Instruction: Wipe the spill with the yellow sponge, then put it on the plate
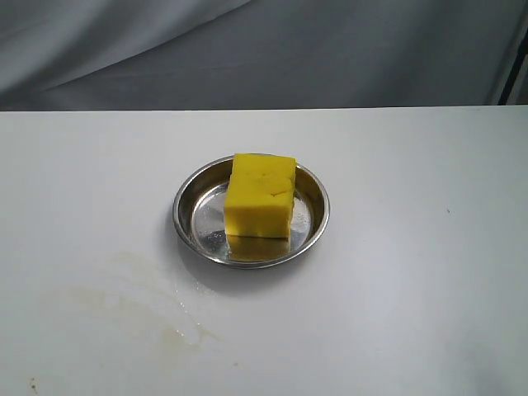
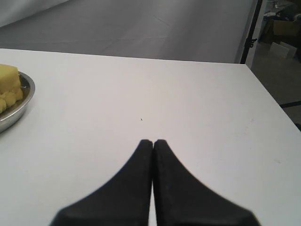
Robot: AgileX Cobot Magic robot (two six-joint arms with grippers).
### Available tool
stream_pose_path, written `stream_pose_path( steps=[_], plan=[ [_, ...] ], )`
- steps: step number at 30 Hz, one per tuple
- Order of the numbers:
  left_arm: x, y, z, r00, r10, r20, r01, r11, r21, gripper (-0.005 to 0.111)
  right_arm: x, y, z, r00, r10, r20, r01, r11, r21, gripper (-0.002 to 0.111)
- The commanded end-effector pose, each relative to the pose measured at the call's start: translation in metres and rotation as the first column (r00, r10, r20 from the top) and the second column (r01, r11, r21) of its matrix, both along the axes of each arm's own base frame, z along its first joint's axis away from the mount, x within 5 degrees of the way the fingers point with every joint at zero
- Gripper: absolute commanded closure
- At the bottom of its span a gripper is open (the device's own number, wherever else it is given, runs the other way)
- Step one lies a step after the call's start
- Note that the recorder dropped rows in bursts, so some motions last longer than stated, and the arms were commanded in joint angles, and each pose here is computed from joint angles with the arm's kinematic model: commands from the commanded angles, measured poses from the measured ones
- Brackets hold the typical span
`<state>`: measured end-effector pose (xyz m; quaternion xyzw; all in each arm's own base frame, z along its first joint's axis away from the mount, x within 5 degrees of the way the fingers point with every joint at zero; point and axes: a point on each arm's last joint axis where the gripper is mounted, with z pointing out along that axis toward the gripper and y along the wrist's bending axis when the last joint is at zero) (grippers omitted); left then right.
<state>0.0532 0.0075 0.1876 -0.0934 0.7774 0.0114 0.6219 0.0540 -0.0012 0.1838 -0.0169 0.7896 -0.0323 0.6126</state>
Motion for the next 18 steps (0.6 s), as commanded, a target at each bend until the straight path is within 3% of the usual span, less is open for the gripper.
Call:
stream_pose_path(
  steps=[1, 18],
  plan=[
    [0.001, -0.0005, -0.0004, 1.0, -0.018, 0.02, 0.017, 0.998, 0.06, 0.107, -0.0003, 0.0001, -0.0008, 1.0, 0.003, 0.003, -0.003, 1.0, -0.004, 0.108],
    [0.0014, -0.0004, 0.0019, 0.999, -0.018, 0.046, 0.015, 0.998, 0.064, 0.107, -0.0003, 0.0001, -0.0008, 1.0, 0.003, 0.003, -0.003, 1.0, -0.004, 0.108]
  ],
)
